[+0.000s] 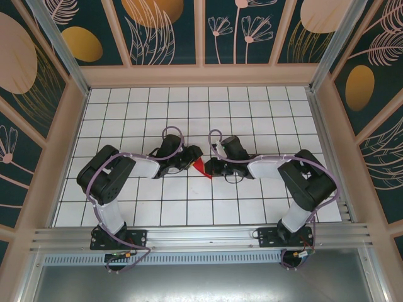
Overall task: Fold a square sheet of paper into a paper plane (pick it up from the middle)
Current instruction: Fold the wing for the fifth time at the center of the table.
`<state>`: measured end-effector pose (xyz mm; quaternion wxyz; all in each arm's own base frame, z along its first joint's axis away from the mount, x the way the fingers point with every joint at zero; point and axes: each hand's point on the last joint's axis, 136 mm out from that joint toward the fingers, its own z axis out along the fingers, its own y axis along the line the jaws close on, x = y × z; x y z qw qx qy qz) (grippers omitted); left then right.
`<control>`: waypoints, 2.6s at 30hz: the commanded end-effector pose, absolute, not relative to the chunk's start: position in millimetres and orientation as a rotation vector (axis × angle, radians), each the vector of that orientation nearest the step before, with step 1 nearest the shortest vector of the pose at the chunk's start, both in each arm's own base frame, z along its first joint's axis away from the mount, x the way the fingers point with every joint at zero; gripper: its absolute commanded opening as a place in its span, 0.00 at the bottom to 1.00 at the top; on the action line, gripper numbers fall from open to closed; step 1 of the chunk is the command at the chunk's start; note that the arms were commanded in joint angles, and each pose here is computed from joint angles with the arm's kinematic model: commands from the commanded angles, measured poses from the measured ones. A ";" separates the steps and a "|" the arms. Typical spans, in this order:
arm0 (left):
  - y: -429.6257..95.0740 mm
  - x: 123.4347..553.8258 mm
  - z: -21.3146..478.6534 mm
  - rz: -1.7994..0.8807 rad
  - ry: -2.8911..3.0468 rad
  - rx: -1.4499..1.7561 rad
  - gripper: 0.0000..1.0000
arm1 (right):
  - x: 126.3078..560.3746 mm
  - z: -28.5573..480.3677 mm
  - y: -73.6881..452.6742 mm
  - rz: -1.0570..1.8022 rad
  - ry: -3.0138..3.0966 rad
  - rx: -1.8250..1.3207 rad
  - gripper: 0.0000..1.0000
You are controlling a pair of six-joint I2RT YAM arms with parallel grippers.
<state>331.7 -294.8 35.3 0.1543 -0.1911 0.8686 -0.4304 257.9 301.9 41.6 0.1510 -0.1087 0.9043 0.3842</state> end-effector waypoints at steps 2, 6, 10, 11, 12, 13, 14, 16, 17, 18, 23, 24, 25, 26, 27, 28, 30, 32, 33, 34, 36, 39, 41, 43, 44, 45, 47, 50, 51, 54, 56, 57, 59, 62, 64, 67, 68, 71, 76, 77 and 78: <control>-290.4 329.8 16.7 -1.161 2.543 -0.556 0.51 | 236.9 29.5 295.0 1.105 2.644 -0.395 0.06; -289.7 328.9 14.5 -1.155 2.553 -0.568 0.51 | 226.6 14.7 292.6 1.037 2.694 -0.449 0.06; -289.4 328.4 13.8 -1.156 2.556 -0.579 0.51 | 218.4 7.1 293.2 1.002 2.717 -0.494 0.07; -289.6 328.2 13.5 -1.156 2.557 -0.579 0.51 | 216.6 4.6 292.6 0.994 2.729 -0.493 0.08; -289.0 328.1 12.9 -1.154 2.559 -0.582 0.51 | 215.9 1.5 290.7 0.980 2.741 -0.481 0.07; -288.5 328.1 12.8 -1.150 2.560 -0.586 0.51 | 215.3 -0.9 289.3 0.974 2.748 -0.467 0.07; -288.1 327.6 12.0 -1.145 2.563 -0.587 0.51 | 214.9 -3.4 287.3 0.967 2.755 -0.453 0.08; -288.2 327.4 11.9 -1.144 2.566 -0.587 0.51 | 213.6 -5.2 285.9 0.969 2.761 -0.438 0.08; -287.7 327.1 11.4 -1.141 2.567 -0.588 0.51 | 211.4 -5.2 287.0 0.983 2.761 -0.441 0.08; -287.9 327.1 11.5 -1.142 2.568 -0.588 0.51 | 209.9 -6.7 286.4 0.982 2.766 -0.436 0.07; -286.8 326.8 10.2 -1.130 2.575 -0.593 0.51 | 199.9 -25.8 279.0 0.894 2.832 -0.420 0.05; -286.8 327.1 10.4 -1.131 2.575 -0.593 0.51 | 198.9 -27.6 278.1 0.868 2.838 -0.425 0.05; -286.5 326.5 10.3 -1.130 2.575 -0.593 0.51 | 199.9 -26.8 278.5 0.851 2.837 -0.431 0.06; -286.7 326.3 9.9 -1.130 2.576 -0.592 0.51 | 201.7 -25.1 278.8 0.838 2.833 -0.431 0.07; -287.3 326.6 10.5 -1.133 2.575 -0.590 0.51 | 204.2 -21.7 279.3 0.834 2.826 -0.424 0.09; -287.4 326.9 10.7 -1.135 2.575 -0.592 0.51 | 207.2 -16.8 280.4 0.834 2.815 -0.419 0.10; -288.2 326.9 11.4 -1.138 2.575 -0.589 0.51 | 211.3 -6.6 283.5 0.852 2.791 -0.404 0.12; -287.7 326.8 10.9 -1.135 2.577 -0.588 0.51 | 213.8 5.0 286.5 0.892 2.766 -0.383 0.14; -287.9 326.8 10.8 -1.132 2.579 -0.586 0.51 | 214.7 10.8 288.0 0.917 2.750 -0.372 0.15; -288.1 326.7 9.8 -1.132 2.583 -0.585 0.51 | 215.2 15.0 288.6 0.941 2.742 -0.361 0.16; -288.8 326.9 9.4 -1.133 2.585 -0.584 0.51 | 214.7 18.3 287.5 0.977 2.739 -0.341 0.16; -289.3 326.9 9.4 -1.133 2.588 -0.581 0.51 | 208.6 16.4 284.6 1.005 2.745 -0.325 0.16; -289.3 327.1 10.2 -1.134 2.586 -0.581 0.51 | 207.1 11.4 281.0 0.987 2.760 -0.310 0.16; -288.8 326.7 9.6 -1.131 2.589 -0.581 0.51 | 203.9 5.5 280.1 0.984 2.780 -0.319 0.11; -288.7 326.7 9.7 -1.130 2.589 -0.580 0.51 | 203.5 3.6 279.8 0.983 2.785 -0.317 0.10; -289.3 326.9 10.4 -1.132 2.588 -0.579 0.51 | 202.6 0.7 279.2 0.981 2.792 -0.316 0.10; -289.1 326.9 10.0 -1.129 2.589 -0.579 0.50 | 199.6 -4.4 277.8 0.978 2.801 -0.319 0.09; -288.5 326.9 9.7 -1.127 2.590 -0.581 0.50 | 196.6 -17.9 268.9 0.905 2.852 -0.308 0.07; -288.8 326.7 9.6 -1.128 2.591 -0.582 0.50 | 196.2 -20.6 265.9 0.882 2.861 -0.298 0.06; -288.3 326.2 9.4 -1.125 2.592 -0.581 0.50 | 199.8 -12.6 265.5 0.872 2.842 -0.287 0.07; -288.0 325.8 9.3 -1.123 2.594 -0.583 0.50 | 203.4 2.6 271.1 0.919 2.803 -0.293 0.11; -287.8 326.0 9.0 -1.120 2.595 -0.582 0.50 | 204.1 9.9 274.3 0.945 2.784 -0.303 0.12; -287.7 325.9 8.6 -1.119 2.596 -0.585 0.50 | 205.2 19.8 277.9 0.979 2.762 -0.309 0.14; -288.1 326.1 8.6 -1.120 2.597 -0.582 0.50 | 203.0 24.7 279.2 1.005 2.755 -0.313 0.14; -288.8 326.6 9.1 -1.122 2.596 -0.579 0.50 | 200.5 23.0 278.4 1.011 2.761 -0.314 0.13; -289.2 327.6 9.6 -1.123 2.595 -0.580 0.50 | 196.8 15.1 276.4 1.009 2.784 -0.314 0.08; -289.0 327.6 9.5 -1.122 2.595 -0.578 0.50 | 195.0 12.5 276.3 1.015 2.793 -0.316 0.06; -288.9 327.3 9.5 -1.122 2.596 -0.578 0.50 | 189.6 0.5 272.6 1.000 2.830 -0.314 0.00; -288.7 327.1 9.6 -1.121 2.597 -0.582 0.50 | 171.3 -29.1 258.6 0.898 2.953 -0.338 0.00; -288.7 326.7 9.4 -1.120 2.599 -0.581 0.50 | 169.2 -33.6 254.6 0.857 2.971 -0.339 0.00; -288.2 326.4 9.0 -1.117 2.600 -0.582 0.50 | 167.9 -38.8 248.7 0.810 2.991 -0.327 0.00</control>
